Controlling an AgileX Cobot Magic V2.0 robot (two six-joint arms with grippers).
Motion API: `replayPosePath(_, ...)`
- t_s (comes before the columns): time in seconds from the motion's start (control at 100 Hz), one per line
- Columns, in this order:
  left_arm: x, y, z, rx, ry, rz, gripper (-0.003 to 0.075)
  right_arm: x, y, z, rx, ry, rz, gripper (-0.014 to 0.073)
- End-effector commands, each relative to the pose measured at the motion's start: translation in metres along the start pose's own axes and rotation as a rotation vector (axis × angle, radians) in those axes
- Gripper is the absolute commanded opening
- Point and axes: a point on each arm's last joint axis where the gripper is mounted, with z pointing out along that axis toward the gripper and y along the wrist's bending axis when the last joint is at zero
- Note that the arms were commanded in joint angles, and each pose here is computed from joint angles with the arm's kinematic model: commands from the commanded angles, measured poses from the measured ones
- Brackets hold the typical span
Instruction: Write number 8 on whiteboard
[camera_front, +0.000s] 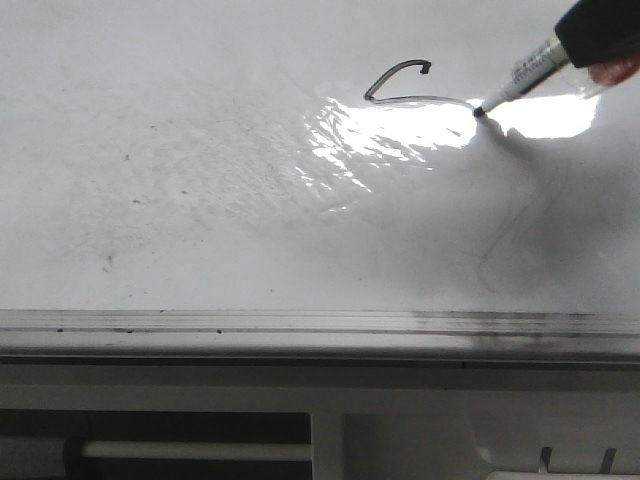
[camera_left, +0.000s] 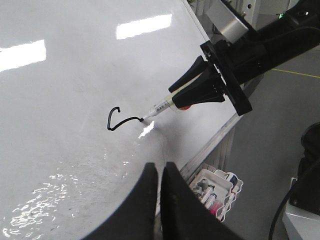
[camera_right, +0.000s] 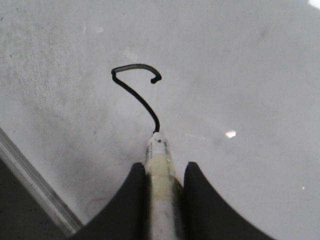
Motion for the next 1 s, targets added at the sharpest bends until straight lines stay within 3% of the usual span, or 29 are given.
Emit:
replayPosePath(0.0, -0.011, 0.003, 0.0, -0.031, -0.055, -0.027, -0.002, 0.0, 0.0, -0.002, -0.003, -0.014, 0.025, -0.0042)
replayPosePath(0.28, -0.011, 0.003, 0.0, -0.033, -0.056, -0.027, -0.002, -0.015, 0.01, 0.01, -0.065, -0.171, 0.03, -0.0042)
replayPosePath(0.76, -0.011, 0.003, 0.0, -0.032, -0.055, -0.027, -0.002, -0.038, -0.016, 0.01, 0.047, -0.154, 0.034, -0.0042)
replayPosePath(0.93, -0.011, 0.003, 0.0, -0.03, -0.054, -0.023, -0.0018, -0.053, 0.0, -0.006, -0.035, -0.249, 0.015, -0.0045)
replayPosePath(0.99, -0.009, 0.001, 0.0, -0.014, -0.035, -0.01, 0.003, -0.06, 0.011, -0.016, -0.096, -0.283, 0.015, -0.0046)
